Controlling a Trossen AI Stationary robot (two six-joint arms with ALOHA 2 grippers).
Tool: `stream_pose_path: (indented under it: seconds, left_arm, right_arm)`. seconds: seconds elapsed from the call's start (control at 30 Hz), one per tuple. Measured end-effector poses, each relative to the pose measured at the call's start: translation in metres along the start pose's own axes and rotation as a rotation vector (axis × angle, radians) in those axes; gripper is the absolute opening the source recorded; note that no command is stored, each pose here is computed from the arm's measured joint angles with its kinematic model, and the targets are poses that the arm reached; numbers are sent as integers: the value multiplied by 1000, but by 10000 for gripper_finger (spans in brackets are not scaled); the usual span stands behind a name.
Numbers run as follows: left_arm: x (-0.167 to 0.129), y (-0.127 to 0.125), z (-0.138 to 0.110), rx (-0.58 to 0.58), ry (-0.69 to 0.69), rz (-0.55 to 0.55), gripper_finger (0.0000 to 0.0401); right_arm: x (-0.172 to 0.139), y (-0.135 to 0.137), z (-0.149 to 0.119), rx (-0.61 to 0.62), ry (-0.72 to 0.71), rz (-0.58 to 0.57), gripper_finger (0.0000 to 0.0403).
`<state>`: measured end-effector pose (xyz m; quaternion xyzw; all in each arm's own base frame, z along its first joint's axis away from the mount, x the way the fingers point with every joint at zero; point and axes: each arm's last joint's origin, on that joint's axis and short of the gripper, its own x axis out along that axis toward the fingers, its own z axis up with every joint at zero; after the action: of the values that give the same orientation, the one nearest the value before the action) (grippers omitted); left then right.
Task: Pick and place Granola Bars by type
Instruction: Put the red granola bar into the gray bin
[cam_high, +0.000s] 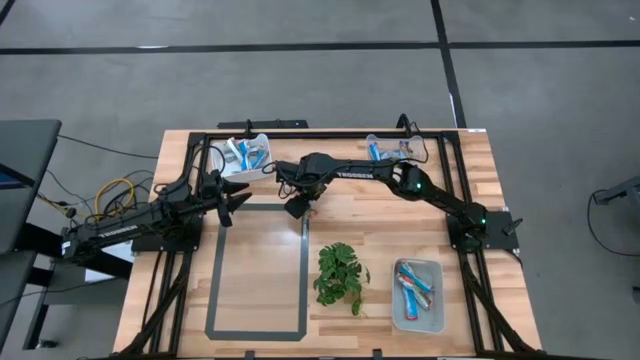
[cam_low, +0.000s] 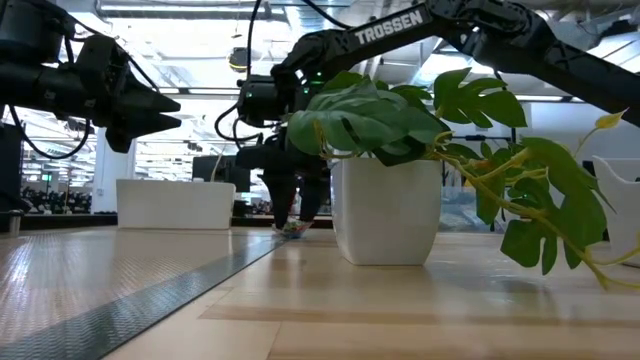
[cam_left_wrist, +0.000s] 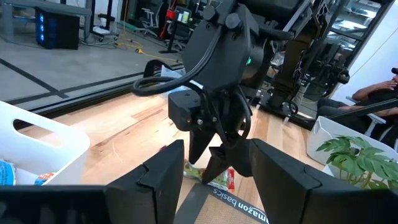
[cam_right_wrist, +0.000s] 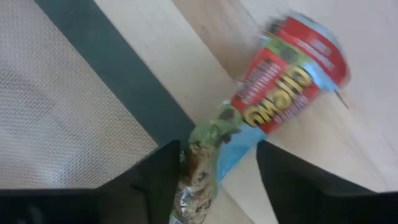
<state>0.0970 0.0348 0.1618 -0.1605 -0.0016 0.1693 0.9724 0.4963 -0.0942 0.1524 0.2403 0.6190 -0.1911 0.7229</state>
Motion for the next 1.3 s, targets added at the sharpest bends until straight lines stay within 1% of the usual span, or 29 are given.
stream_pose_path:
  seconds: [0.17,0.3,0.47,0.63,0.73,0.87,0.97,1.07,1.17,1.3]
  left_arm:
    - [0,0,0,0,0,0,176]
    - [0,0,0,0,0,0,176]
    - [0,0,0,0,0,0,176]
    - [0,0,0,0,1,0,176]
    - [0,0,0,0,0,0,176]
    - [0,0,0,0,0,-1,176]
    - [0,0,0,0,1,0,176]
    - [0,0,0,0,0,0,176]
    - [0,0,0,0,1,0,176]
    - [0,0,0,0,1,0,176]
  right_arm:
    - [0,0,0,0,-3,1,127]
    - [0,0,0,0,-3,2,75]
    - [-1,0,0,0,-3,3,35]
    - [-13,0,0,0,-16,9,16]
    - [-31,1,-1,-1,-44,23,13]
    - [-67,1,-8,-4,-62,57,16]
    - [-101,0,-16,-8,-52,148,17]
    - [-134,0,-29,-22,-23,269,15]
    - [-167,4,-45,-71,11,393,14]
    - [-202,11,-76,-124,89,488,16]
